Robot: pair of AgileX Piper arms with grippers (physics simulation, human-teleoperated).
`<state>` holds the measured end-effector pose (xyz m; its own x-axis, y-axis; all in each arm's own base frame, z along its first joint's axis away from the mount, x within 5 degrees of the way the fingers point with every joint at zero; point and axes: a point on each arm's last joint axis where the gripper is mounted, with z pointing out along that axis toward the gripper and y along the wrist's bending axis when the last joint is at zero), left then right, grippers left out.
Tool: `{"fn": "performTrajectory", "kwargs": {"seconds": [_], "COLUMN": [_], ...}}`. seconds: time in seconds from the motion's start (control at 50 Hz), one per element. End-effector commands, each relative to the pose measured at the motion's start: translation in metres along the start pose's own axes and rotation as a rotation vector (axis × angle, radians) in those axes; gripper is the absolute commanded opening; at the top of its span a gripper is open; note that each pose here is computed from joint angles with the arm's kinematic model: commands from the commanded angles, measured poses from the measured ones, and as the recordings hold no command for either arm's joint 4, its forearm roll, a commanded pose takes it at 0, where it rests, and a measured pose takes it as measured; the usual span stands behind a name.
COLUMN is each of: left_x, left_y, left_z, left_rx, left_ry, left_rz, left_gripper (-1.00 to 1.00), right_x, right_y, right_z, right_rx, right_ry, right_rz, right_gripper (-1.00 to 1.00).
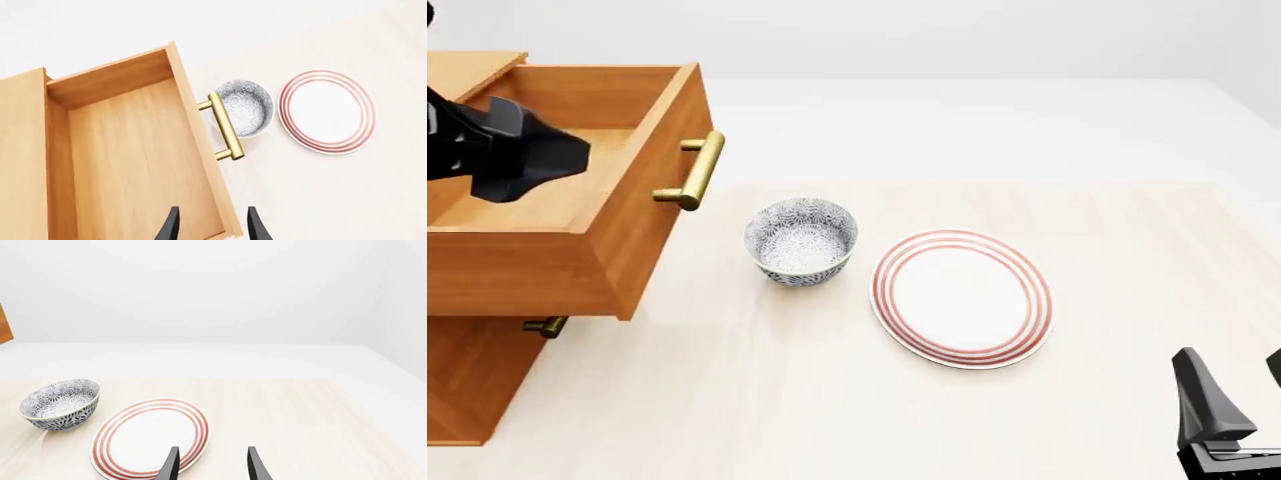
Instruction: Open the top drawer of the cabinet.
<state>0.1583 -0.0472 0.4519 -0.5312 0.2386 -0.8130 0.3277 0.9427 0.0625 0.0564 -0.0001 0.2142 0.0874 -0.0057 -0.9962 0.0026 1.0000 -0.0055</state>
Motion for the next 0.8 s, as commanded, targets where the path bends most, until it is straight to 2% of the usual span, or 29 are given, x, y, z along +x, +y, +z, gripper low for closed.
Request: {"fn": "performTrajectory", "kwargs": {"seconds": [0.02,0.54,0.8], "left_x": [0.004,0.018,0.013], "left_y": [0.001,0.006,0.007], "left_z": [-0.016,-0.048,-0.058], "left_rx": [-0.012,-0.063,-0.083], "left_ry": [-0.049,-0.157,-0.205], "left_rz": [0.001,-0.027,-0.015], "left_gripper": [1.00,1.00,1.00], "right_x": [0.000,0.000,0.000], "right_y": [0.000,0.000,0.000], "right_z": [0.000,0.000,0.000], "right_rx": [0.000,0.000,0.000], "right_ry": [0.000,0.000,0.000], "right_rz": [0.000,0.000,0.000], "right_gripper": [1.00,1.00,1.00]}}
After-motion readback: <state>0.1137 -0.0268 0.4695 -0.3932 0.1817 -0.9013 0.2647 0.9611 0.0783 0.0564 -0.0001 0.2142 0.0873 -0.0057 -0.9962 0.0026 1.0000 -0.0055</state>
